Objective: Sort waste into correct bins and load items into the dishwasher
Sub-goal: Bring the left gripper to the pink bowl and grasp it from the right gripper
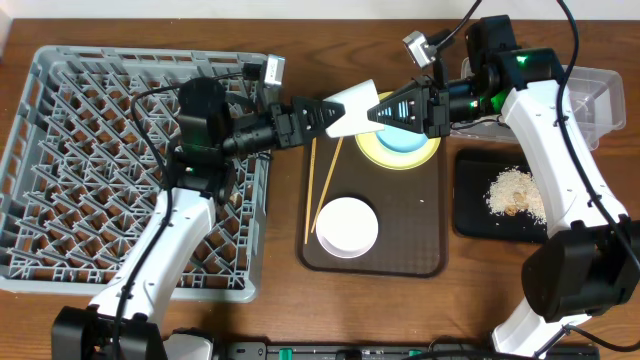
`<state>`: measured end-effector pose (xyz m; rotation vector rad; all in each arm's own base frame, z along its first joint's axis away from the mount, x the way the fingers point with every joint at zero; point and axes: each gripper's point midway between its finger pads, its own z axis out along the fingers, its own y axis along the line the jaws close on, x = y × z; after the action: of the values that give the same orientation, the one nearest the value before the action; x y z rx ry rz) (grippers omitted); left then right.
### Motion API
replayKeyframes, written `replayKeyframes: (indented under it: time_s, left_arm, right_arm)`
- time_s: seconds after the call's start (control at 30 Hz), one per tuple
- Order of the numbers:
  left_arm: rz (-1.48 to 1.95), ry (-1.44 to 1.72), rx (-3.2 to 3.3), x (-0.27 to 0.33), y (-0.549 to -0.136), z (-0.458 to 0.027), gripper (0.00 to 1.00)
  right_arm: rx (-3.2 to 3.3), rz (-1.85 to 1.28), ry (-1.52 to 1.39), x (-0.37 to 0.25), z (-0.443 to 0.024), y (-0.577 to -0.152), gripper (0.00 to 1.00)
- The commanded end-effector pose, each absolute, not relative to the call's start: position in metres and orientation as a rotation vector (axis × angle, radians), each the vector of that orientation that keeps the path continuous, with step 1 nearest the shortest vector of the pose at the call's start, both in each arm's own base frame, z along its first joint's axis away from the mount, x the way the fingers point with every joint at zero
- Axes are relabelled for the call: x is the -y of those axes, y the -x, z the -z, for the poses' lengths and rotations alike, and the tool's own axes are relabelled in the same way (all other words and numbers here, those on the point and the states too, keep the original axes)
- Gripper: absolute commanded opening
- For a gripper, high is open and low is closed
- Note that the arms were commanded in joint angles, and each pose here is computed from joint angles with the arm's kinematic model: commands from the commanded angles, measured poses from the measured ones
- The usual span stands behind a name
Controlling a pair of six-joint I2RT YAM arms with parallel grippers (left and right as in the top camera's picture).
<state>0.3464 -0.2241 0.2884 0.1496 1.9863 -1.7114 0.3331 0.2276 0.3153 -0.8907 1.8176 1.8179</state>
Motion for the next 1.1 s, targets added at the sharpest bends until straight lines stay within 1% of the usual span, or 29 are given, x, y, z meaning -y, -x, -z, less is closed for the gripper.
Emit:
replayKeyframes:
  time_s: [0.0,0.27,0.33,0.43,0.8,1.07]
  left_arm:
    - [1.764,-0.211,-1.965,0.235,-0.337,-0.298,0.88]
    - [1.856,-0.307,-1.917,0.249,-0.320,-0.317,0.87]
    - [1.861,-0.308,-1.919,0.250,-0.319,-0.317,0.83]
    - [1.871,-0.307,-1.925,0.251,-0.318,-0.317,0.81]
    - [1.887,-0.366,-1.869,0.251,-0.313,-0.330,0.81]
    - [1.913,-0.396,-1.879,0.255,-0.306,-0.330,0.82]
  right_arm:
    - [-1.750,-1.850,0.923,-0.233,-0.334,-0.323,0.01]
    - [-1.777,-1.830,0.930,-0.234,-0.330,-0.323,0.01]
    - [-1.778,-1.830,0.930,-0.234,-0.330,-0.323,0.01]
    - [-1.780,-1.833,0.928,-0.235,-0.330,-0.323,0.01]
    - [-1.787,-1.846,0.934,-0.239,-0.330,-0.320,0.01]
    - [-1.801,-1.842,0.961,-0.246,-0.327,-0.315,0.01]
